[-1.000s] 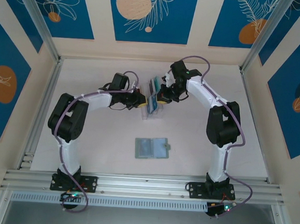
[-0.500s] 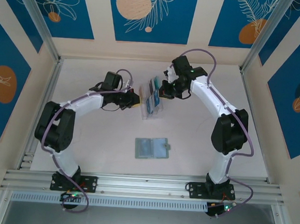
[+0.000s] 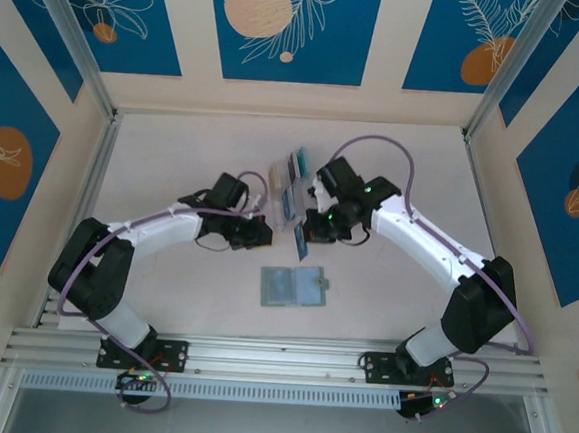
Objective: Put the credit cards into the card holder
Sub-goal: Insert the credit card into the card slot.
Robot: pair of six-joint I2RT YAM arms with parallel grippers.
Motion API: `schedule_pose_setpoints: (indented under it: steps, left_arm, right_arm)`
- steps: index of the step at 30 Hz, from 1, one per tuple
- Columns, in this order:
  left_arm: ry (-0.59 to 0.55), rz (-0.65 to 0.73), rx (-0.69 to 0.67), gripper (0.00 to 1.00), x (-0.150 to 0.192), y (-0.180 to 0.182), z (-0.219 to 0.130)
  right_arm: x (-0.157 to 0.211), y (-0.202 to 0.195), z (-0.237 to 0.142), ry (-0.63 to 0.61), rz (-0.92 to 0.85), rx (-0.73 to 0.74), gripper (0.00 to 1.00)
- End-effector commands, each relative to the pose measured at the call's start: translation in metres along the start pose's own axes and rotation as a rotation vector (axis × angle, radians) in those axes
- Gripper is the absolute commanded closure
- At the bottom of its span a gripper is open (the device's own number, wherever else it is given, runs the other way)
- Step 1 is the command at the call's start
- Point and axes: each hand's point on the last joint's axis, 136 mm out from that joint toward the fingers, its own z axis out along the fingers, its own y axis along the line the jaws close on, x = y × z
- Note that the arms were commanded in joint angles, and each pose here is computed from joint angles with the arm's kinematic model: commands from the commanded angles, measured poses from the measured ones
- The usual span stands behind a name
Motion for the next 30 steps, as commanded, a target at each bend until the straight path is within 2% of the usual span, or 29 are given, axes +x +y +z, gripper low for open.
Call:
schedule_pose_setpoints:
  steps: [1,10,21,30]
  left_arm:
    - [0.032,0.04,-0.045,0.94,0.023,0.0,0.009]
    - [0.13,0.028,-0.082,0.94,0.057,0.015,0.048]
    - [0.171,0.012,-0.189,0.95,0.076,0.051,0.052]
    - [0.179,0.01,-0.196,0.95,0.08,0.055,0.054]
  right_arm:
    - [0.019,-0.004,0.011,0.013,0.075,0.013,1.0]
    - [0.04,-0.012,0.05,0.062,0.111,0.05,1.0]
    - [0.049,-0.019,0.073,0.095,0.128,0.085,1.0]
    - [0.054,-0.022,0.083,0.115,0.138,0.098,1.0]
